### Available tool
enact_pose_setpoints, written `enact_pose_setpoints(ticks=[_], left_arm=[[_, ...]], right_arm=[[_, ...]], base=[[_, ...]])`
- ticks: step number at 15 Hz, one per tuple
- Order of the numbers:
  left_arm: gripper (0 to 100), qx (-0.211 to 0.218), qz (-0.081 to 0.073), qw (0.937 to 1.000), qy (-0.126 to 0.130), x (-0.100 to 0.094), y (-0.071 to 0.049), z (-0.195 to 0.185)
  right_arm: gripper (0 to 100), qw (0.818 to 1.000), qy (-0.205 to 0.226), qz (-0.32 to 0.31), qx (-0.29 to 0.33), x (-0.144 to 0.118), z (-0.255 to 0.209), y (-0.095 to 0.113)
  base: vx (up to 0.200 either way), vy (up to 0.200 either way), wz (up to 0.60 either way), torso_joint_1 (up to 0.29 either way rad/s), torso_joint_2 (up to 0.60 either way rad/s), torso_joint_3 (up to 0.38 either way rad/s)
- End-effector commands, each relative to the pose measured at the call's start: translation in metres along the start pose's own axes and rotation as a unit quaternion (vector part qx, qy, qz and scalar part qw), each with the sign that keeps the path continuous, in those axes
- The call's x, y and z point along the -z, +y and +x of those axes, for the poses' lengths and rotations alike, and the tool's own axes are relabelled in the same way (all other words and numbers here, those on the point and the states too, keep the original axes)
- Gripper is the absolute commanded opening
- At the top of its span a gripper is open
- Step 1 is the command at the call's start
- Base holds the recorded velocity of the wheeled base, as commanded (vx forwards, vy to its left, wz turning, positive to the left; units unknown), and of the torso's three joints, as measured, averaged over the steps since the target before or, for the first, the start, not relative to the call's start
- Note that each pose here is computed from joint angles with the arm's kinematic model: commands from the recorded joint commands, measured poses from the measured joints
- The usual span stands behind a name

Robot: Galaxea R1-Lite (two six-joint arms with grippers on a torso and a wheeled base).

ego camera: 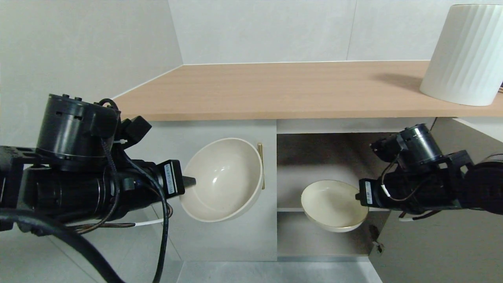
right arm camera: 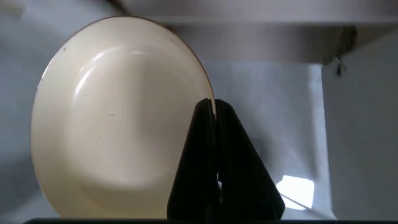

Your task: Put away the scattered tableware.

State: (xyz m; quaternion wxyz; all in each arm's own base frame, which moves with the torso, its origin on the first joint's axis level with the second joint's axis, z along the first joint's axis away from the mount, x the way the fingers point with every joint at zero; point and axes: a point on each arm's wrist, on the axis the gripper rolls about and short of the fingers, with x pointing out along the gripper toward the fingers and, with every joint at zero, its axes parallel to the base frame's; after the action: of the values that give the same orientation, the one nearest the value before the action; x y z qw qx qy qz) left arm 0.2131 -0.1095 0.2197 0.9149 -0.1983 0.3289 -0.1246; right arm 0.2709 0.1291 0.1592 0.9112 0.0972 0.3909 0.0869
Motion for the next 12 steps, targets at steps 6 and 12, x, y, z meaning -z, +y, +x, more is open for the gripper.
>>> enact_pose_setpoints(ticks=[6, 12], left_arm=[[0, -0.005, 0.000, 0.9999, 0.009, 0.001, 0.000, 0.007], [0, 0.001, 0.000, 0.9998, 0.017, 0.003, 0.000, 0.009]], right_arm=[[0, 0.994, -0.034, 0.062, 0.079, 0.021, 0.139, -0.033], [0, 0.988, -0.067, 0.077, 0.119, 0.024, 0.194, -0.049]], base=[[0.000, 0.000, 0.00, 0.000, 0.00, 0.000], [0.000, 0.000, 0.00, 0.000, 0.00, 0.000]])
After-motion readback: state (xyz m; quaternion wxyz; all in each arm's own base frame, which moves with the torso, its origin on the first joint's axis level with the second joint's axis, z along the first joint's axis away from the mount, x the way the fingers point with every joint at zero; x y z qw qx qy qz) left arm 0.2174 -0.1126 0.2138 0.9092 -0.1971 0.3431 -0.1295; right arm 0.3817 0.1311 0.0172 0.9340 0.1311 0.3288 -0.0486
